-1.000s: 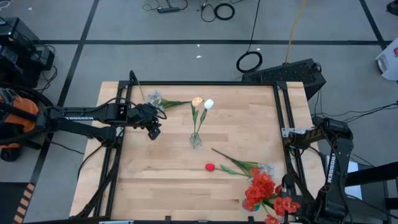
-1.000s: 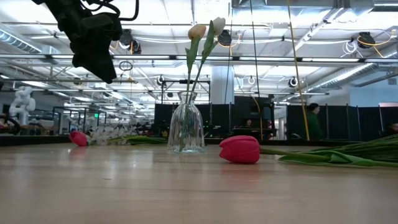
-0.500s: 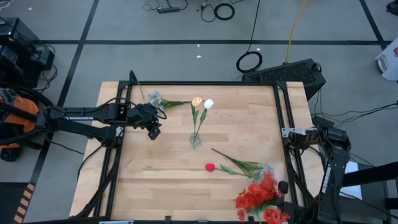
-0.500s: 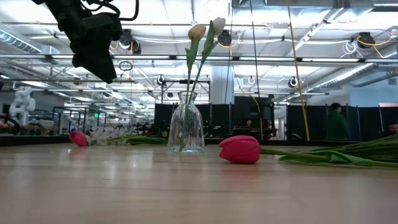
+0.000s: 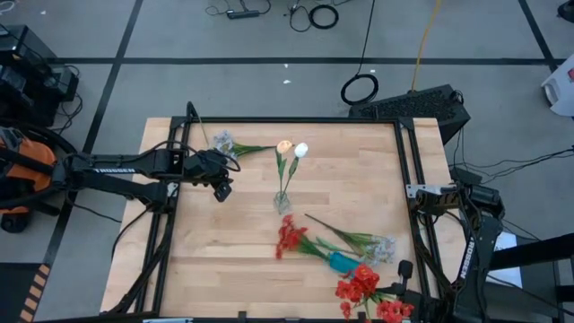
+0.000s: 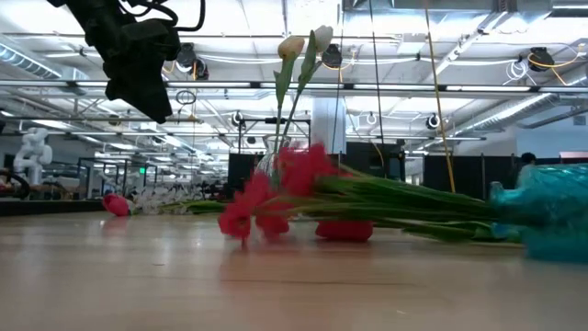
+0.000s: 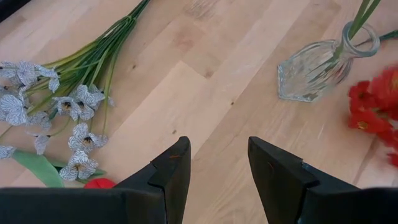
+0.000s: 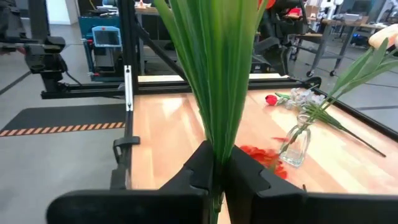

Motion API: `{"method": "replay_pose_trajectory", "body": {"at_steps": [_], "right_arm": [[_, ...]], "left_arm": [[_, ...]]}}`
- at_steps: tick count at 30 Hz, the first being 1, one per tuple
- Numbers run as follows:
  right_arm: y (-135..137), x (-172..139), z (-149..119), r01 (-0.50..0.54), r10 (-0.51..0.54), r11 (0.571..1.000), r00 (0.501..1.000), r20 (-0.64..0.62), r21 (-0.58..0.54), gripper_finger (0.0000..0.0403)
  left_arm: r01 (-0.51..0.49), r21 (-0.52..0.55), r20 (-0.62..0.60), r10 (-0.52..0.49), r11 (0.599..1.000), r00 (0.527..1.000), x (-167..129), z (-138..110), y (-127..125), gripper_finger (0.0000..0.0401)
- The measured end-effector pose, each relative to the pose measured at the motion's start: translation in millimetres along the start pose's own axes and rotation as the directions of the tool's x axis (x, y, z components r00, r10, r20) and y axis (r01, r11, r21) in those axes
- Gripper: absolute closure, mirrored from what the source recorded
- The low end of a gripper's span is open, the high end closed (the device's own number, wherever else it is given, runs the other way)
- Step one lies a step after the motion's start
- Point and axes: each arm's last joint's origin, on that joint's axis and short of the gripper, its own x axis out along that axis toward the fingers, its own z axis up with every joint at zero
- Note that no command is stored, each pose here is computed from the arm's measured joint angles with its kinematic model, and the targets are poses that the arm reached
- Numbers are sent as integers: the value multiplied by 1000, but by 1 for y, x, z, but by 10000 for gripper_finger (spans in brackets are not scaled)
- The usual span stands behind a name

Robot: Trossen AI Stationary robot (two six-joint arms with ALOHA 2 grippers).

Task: Sort flowers into vase by color
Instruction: Put the red flowers into the blue vase

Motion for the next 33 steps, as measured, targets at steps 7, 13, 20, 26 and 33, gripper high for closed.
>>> {"method": "replay_pose_trajectory", "body": {"at_steps": [7,13,20,26,33], "right_arm": [[-5,24,5,71,-71,997,997,-7,-18,391],[-21,49,16,154,-151,987,986,-69,36,392],[-42,91,28,229,-194,972,918,-345,62,392],[-72,137,39,236,-191,972,797,-573,4,392],[-122,187,45,166,-140,985,564,-814,-54,396]], "left_arm": [[11,-3,12,-11,1000,1000,0,1,-1,235],[38,-11,57,-37,999,998,0,6,-3,235],[75,26,61,-77,997,995,-1,4,-10,235],[100,63,49,-104,993,993,-3,-1,-18,235],[140,116,29,-144,983,989,-6,-9,-29,235]]}}
